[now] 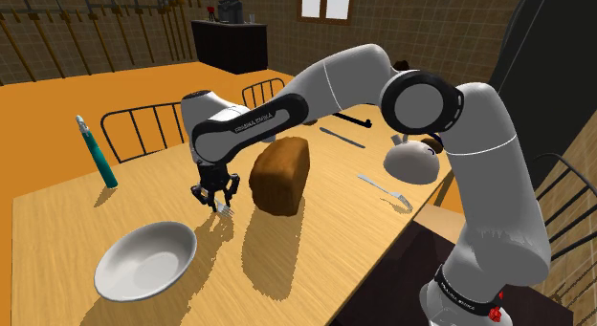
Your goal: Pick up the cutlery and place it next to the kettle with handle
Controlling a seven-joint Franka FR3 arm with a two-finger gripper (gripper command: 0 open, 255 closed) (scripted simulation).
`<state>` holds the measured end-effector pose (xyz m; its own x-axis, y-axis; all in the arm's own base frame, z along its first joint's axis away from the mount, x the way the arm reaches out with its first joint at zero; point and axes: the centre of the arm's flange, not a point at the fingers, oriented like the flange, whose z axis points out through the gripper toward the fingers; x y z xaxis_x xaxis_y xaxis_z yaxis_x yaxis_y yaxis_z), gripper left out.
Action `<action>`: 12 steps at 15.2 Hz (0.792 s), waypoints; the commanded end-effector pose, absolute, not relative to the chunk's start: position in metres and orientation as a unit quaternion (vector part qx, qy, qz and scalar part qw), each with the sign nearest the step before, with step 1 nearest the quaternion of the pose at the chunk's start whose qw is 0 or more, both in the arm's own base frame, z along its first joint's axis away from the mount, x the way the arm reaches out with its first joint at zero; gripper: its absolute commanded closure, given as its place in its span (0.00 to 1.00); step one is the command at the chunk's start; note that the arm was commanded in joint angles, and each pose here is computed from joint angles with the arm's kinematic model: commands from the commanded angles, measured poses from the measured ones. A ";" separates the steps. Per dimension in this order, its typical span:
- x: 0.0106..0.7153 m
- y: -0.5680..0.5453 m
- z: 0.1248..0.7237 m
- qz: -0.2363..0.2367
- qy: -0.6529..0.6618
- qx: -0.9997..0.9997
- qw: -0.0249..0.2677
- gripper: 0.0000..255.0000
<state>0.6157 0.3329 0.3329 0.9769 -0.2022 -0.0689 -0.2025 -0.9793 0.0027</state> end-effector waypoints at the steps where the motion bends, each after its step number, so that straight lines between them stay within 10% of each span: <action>1: 0.616 0.330 0.329 0.037 0.103 -0.994 -0.001 1.00; 12: 0.617 0.331 0.365 0.037 0.103 -0.994 -0.001 1.00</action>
<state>0.6158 0.3313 0.3587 0.9760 -0.2050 -0.0737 -0.2049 -0.9787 0.0091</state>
